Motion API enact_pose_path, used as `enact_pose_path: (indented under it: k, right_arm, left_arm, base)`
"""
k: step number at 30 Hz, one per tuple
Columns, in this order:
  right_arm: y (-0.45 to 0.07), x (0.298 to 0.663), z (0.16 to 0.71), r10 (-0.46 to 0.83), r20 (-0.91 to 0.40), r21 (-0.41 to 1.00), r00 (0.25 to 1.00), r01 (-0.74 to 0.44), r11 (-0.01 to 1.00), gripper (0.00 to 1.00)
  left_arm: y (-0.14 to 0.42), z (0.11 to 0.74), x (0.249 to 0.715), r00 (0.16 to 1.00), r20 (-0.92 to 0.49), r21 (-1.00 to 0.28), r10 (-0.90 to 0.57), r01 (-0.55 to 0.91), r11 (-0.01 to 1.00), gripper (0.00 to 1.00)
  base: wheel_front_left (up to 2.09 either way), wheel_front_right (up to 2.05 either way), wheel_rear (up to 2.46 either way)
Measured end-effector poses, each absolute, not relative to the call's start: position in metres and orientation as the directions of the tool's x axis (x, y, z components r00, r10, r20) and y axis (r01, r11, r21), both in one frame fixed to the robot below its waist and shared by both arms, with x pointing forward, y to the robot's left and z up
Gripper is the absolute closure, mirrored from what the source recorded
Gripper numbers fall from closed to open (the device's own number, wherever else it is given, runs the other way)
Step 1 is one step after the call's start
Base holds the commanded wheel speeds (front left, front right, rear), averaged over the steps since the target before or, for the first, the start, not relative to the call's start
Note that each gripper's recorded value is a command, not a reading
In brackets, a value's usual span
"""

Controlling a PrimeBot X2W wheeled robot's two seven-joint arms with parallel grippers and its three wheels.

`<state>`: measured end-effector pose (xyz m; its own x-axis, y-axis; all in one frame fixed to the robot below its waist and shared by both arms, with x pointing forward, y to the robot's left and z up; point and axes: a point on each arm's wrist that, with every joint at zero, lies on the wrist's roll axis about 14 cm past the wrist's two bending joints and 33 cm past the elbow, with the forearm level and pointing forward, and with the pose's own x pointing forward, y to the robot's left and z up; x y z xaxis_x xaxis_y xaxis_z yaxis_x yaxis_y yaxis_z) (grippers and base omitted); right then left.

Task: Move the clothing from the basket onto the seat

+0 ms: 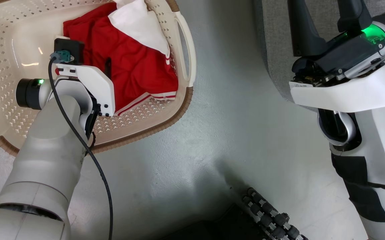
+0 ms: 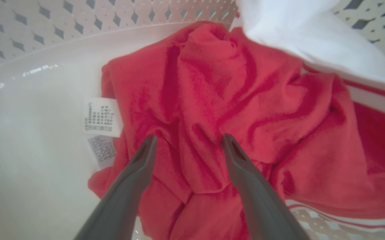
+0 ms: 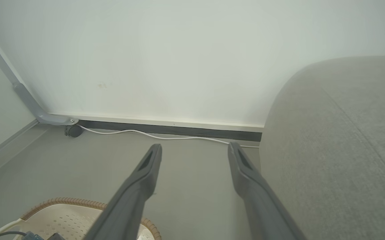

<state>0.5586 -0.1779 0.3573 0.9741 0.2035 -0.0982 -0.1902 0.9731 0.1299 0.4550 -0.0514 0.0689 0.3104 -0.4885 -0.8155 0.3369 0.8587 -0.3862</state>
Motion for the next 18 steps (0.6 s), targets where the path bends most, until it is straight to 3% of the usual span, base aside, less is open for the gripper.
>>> enact_pose_path:
  k: [4,5,6,7,8,9,18]
  right_arm:
    - [-0.183,0.559,0.361,0.188,-0.094,0.122,0.978,-0.176,0.977,0.0]
    - [-0.185,0.558,0.361,0.184,-0.094,0.121,0.978,-0.172,0.978,0.0]
    - [-0.186,0.558,0.361,0.181,-0.095,0.12,0.979,-0.169,0.978,0.0]
    - [-0.187,0.557,0.361,0.178,-0.096,0.119,0.979,-0.166,0.979,0.0]
    - [-0.188,0.556,0.361,0.175,-0.098,0.119,0.98,-0.163,0.979,0.0]
    - [-0.188,0.555,0.361,0.173,-0.099,0.119,0.98,-0.161,0.98,0.0]
    - [-0.191,0.555,0.363,0.16,-0.098,0.12,0.982,-0.148,0.982,0.0]
  left_arm:
    - [-0.051,0.068,0.453,0.295,-0.827,-0.375,-0.478,0.343,0.861,0.0]
    - [-0.051,0.068,0.453,0.292,-0.83,-0.373,-0.475,0.342,0.863,0.13]
    - [-0.052,0.069,0.454,0.293,-0.83,-0.374,-0.475,0.341,0.863,0.13]
    - [-0.052,0.069,0.455,0.294,-0.829,-0.375,-0.476,0.34,0.862,0.42]
    - [-0.053,0.07,0.456,0.297,-0.827,-0.375,-0.478,0.341,0.862,0.95]
    - [-0.054,0.071,0.458,0.301,-0.824,-0.377,-0.48,0.341,0.861,1.0]
    - [-0.063,0.08,0.465,0.326,-0.787,-0.407,-0.523,0.361,0.839,1.0]
  base:
    - [0.0,0.0,0.0]
    - [0.0,0.0,0.0]
    - [0.0,0.0,0.0]
    - [0.0,0.0,0.0]
    - [0.0,0.0,0.0]
    - [0.0,0.0,0.0]
    - [0.0,0.0,0.0]
